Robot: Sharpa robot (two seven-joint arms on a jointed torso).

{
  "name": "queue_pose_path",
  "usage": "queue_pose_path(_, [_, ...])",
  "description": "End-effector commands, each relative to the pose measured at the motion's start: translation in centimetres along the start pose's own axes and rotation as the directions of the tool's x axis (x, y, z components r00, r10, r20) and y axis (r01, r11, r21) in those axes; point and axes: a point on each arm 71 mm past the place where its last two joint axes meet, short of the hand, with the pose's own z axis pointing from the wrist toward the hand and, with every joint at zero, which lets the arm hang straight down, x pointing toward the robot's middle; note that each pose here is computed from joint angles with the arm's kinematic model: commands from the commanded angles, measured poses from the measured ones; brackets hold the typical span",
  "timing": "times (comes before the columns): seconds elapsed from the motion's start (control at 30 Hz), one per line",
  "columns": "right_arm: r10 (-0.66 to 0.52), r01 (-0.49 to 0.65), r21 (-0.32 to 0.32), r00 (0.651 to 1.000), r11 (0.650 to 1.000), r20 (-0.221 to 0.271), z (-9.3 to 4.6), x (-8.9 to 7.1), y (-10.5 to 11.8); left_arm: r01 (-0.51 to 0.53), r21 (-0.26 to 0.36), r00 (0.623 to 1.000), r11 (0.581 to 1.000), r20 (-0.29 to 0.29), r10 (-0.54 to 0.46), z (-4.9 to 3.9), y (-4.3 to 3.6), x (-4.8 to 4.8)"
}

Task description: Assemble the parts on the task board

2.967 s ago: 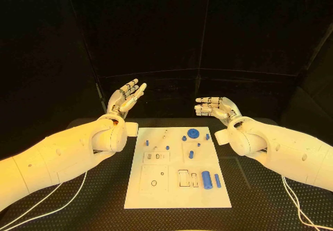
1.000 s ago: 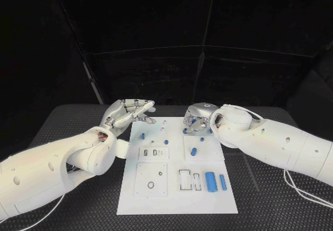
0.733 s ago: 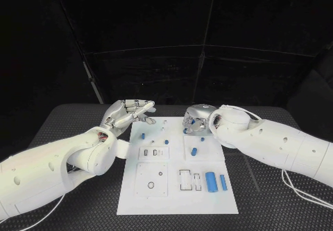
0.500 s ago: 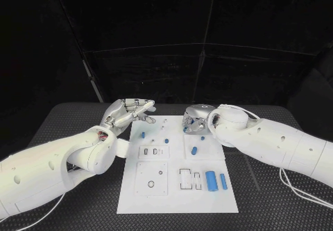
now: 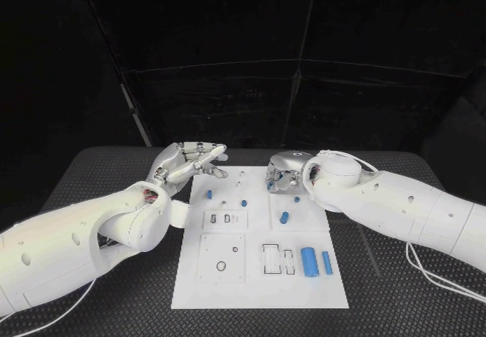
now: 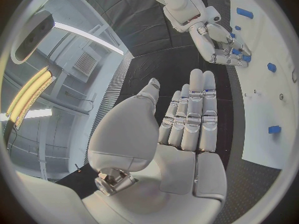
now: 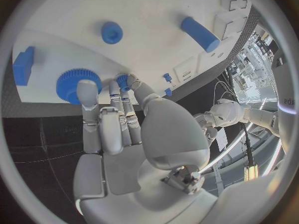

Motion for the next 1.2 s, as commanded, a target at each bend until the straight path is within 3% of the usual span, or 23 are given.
queue_pose_path(0.03, [0.023,-0.021,-0.038,0.998,0.999,0.055,-0.1,-0.4,0.3,0.001,0.006,1.000,1.000,-0.015,-0.001,0.05,-0.15,0.12])
queue_pose_path(0.17, [0.056,-0.048,-0.069,0.990,0.996,0.128,-0.7,-1.1,0.6,0.001,0.005,1.000,1.000,-0.015,-0.001,0.02,-0.16,0.03])
queue_pose_path(0.4, [0.090,-0.073,-0.091,0.975,0.993,0.203,-1.2,-1.8,1.0,-0.001,0.003,1.000,1.000,-0.012,0.001,-0.05,-0.16,-0.18])
queue_pose_path(0.63, [0.105,-0.088,-0.075,0.960,0.993,0.258,0.3,-2.0,1.2,-0.001,0.003,1.000,1.000,-0.012,0.001,-0.05,-0.18,-0.20])
queue_pose_path(1.2, [0.116,-0.100,-0.074,0.955,0.992,0.272,3.5,-1.6,3.2,0.006,0.003,1.000,1.000,-0.024,-0.006,0.04,-0.26,0.19])
